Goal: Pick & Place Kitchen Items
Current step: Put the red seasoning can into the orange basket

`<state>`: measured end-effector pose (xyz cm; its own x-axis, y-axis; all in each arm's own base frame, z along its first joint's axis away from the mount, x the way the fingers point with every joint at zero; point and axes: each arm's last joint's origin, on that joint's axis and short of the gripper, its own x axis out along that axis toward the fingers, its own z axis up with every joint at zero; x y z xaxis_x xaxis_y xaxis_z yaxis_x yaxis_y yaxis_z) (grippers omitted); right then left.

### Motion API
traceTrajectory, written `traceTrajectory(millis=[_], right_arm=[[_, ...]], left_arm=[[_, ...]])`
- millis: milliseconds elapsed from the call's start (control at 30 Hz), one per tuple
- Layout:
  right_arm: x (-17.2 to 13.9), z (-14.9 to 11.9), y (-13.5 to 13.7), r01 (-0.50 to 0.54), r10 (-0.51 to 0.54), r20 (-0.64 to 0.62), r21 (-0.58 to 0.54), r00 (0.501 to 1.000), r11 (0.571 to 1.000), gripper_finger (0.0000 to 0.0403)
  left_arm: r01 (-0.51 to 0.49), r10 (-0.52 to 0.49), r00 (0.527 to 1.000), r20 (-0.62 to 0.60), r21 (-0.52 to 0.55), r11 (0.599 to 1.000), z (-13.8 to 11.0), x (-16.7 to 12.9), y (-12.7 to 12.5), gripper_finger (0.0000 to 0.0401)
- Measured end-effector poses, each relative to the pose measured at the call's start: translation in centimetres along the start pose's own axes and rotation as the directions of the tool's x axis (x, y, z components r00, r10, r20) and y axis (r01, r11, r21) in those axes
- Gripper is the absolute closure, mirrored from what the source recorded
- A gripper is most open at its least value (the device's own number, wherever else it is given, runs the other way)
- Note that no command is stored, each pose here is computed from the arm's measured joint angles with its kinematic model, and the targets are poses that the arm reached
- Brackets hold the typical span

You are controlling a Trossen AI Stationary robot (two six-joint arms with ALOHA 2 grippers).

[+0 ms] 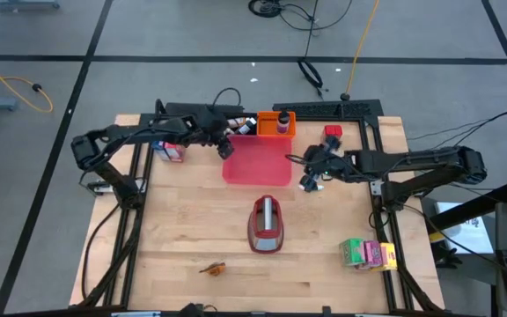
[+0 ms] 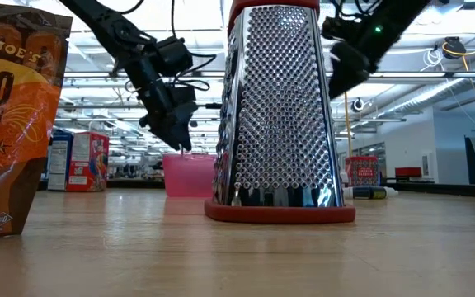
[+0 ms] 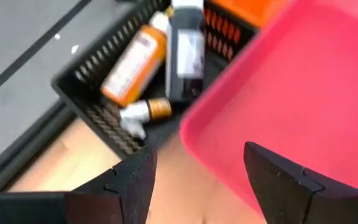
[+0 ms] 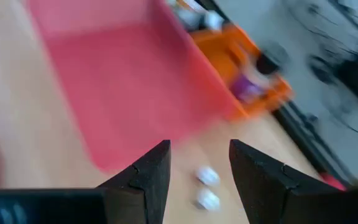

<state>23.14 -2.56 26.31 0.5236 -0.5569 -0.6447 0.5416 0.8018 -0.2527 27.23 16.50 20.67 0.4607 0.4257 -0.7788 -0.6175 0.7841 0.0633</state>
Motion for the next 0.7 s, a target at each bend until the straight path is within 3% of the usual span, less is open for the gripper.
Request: traceTrajectory(millis=[167, 333, 700], right_arm=[[-0.4, -1.0, -1.2, 0.121, -0.124, -0.078, -0.045, 0.989, 0.992, 0.0248], [0.2, -1.4, -3.7, 0.163, -0.168, -0.167, -0.043, 0.972, 0.986, 0.0248], [2.8, -1.9, -11.0, 0.035, -0.035, -0.289, -0.006, 0.957, 0.999, 0.0248]], left_arm=[[0.029, -0.029, 1.000, 0.009, 0.033, 0.999, -0.1, -0.5, -2.3, 0.0157], [0.073, -0.074, 0.997, 0.013, 0.068, 0.995, -0.5, -1.0, -4.6, 0.0157], [0.134, -0.138, 0.990, 0.024, 0.122, 0.983, -1.2, -1.9, -8.1, 0.0157]])
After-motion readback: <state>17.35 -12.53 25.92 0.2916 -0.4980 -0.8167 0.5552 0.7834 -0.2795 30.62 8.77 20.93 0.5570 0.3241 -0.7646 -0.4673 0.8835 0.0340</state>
